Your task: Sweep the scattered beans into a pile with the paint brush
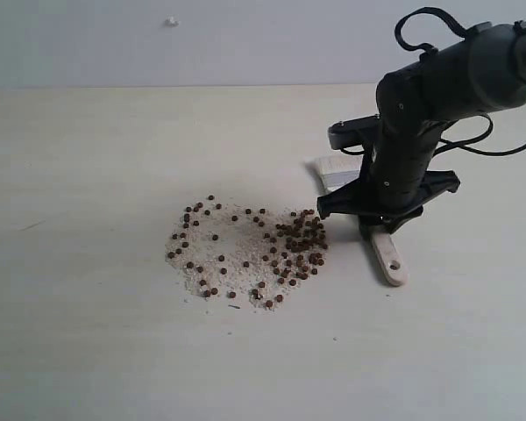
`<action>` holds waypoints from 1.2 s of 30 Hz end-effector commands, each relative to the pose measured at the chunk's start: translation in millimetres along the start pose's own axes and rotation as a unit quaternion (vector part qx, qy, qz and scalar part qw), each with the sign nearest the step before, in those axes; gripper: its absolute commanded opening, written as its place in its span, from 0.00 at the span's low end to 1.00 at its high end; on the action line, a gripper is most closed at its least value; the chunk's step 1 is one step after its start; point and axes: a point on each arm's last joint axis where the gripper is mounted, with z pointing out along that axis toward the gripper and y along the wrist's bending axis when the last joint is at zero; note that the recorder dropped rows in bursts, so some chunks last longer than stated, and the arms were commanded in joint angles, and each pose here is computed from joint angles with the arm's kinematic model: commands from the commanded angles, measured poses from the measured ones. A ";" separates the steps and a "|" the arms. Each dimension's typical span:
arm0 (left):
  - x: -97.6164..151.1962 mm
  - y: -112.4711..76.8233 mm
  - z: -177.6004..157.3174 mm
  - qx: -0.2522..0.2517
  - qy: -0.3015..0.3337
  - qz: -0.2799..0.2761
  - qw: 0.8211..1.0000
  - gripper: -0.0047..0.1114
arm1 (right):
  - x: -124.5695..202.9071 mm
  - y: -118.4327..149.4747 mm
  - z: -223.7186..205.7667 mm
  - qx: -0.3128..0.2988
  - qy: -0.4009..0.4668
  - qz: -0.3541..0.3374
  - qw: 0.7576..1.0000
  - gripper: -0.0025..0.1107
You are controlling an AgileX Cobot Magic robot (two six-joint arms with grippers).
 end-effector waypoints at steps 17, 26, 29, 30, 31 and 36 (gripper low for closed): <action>-0.5 -0.3 -0.4 0.003 -0.005 -0.001 1.000 0.04 | 13.0 -13.3 -58.3 0.032 0.013 -0.054 0.998 0.02; -0.5 -0.3 -0.4 0.003 -0.005 -0.001 1.000 0.04 | 21.9 -17.0 -75.6 0.036 0.038 -0.076 0.996 0.02; -7.3 -1.1 -0.7 0.006 -0.042 0.038 0.998 0.04 | 24.2 -18.3 -82.2 0.038 0.042 -0.092 0.994 0.02; -11.4 -2.6 -1.2 0.015 -0.065 0.016 0.998 0.04 | 24.9 -18.7 -84.0 0.038 0.043 -0.097 0.994 0.02; -14.5 -3.9 -1.7 0.025 -0.081 -0.029 0.996 0.04 | 25.3 -19.0 -85.9 0.038 0.042 -0.102 0.993 0.02; -38.7 -9.9 -9.8 0.081 -0.213 -0.106 0.968 0.04 | 25.6 -20.3 -97.5 0.038 0.048 -0.120 0.991 0.02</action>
